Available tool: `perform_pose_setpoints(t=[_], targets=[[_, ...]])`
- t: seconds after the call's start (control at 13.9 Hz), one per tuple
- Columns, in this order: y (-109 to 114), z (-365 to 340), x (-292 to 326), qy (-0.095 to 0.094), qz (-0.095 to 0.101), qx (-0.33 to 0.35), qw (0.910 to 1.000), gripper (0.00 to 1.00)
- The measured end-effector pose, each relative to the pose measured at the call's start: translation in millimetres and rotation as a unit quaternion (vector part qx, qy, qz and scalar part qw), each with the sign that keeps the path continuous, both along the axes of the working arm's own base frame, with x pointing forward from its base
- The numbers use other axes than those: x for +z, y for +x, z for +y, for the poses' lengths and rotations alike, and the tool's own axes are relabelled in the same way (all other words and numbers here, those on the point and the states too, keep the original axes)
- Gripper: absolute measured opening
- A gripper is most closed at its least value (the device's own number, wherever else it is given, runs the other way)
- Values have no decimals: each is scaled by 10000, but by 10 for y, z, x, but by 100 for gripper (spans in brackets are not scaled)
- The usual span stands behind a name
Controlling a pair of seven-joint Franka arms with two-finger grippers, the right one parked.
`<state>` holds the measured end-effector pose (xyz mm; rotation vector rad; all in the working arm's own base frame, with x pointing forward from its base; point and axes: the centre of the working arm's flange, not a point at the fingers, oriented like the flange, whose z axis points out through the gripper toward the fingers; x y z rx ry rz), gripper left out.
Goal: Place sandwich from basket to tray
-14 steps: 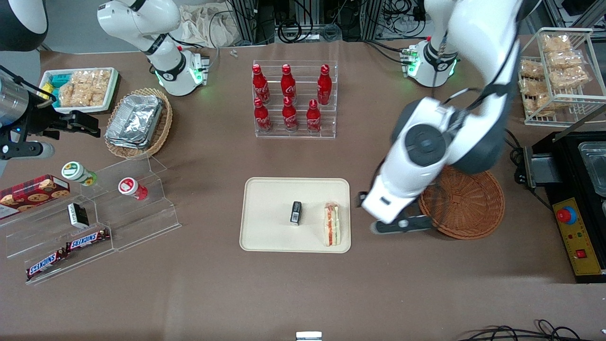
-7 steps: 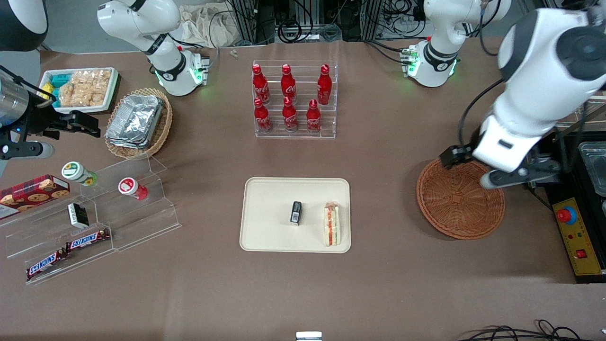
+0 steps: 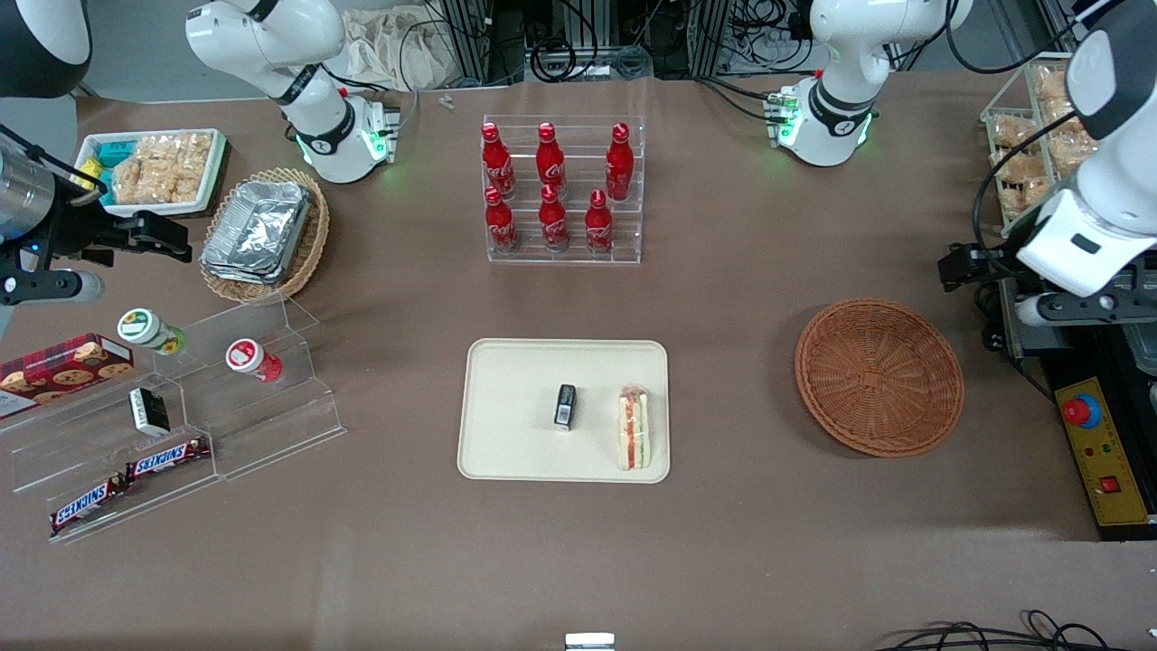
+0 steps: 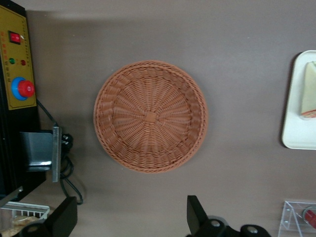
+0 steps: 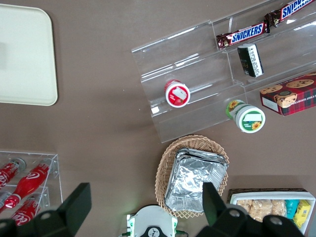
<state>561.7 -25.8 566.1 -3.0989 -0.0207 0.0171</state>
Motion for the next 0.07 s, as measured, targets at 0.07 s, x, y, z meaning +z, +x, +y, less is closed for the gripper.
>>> perform_pose_setpoints(t=[0.07], targets=[[25,61,-26,-6,6,23,10000,100]])
